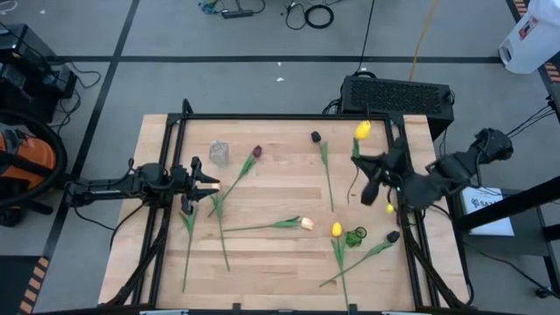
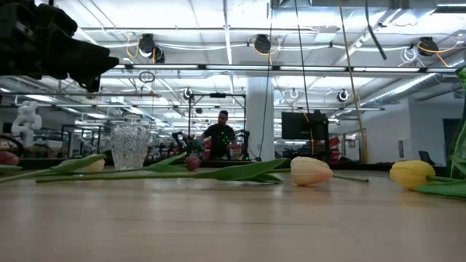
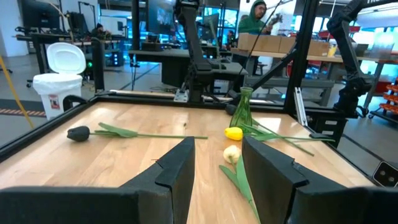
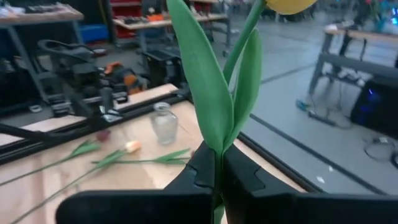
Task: Sort flowers into vase by color
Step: Put the top yellow flower into the transparent green vase
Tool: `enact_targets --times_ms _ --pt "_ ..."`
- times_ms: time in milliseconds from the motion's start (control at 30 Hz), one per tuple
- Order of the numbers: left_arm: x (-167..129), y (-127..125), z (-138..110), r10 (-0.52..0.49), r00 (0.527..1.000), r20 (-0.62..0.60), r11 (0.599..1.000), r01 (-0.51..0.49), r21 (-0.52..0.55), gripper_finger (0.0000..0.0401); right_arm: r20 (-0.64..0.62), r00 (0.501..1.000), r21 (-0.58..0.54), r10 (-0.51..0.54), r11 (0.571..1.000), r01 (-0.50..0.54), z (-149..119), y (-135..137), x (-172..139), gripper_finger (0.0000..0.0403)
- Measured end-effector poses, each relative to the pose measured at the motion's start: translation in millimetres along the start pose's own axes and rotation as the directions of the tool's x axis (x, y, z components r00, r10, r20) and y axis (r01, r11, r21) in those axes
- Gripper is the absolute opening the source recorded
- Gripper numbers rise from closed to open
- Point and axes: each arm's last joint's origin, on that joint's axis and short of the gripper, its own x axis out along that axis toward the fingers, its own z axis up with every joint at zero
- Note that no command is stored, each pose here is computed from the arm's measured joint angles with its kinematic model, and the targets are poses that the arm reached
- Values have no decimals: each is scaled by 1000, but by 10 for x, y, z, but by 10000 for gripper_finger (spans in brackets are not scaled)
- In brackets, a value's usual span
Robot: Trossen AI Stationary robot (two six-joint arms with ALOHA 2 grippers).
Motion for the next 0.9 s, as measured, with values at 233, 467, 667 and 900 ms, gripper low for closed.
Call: enact_targets --times_ms 233,467,667,900 --pt "0 0 1 0 1000 0 1000 0 0 141 93 994 -36 63 998 -60 -64 153 -358 0" --pt "0 0 1 0 1000 0 1000 0 0 141 131 981 -92 142 987 -131 -177 301 -625 0" --pt "0 0 1 0 1000 0 1000 0 0 141 171 971 -136 170 980 -148 -303 434 -800 0" --pt "0 0 1 0 1000 0 1000 0 0 141 205 958 -135 202 975 -176 -435 431 -941 0"
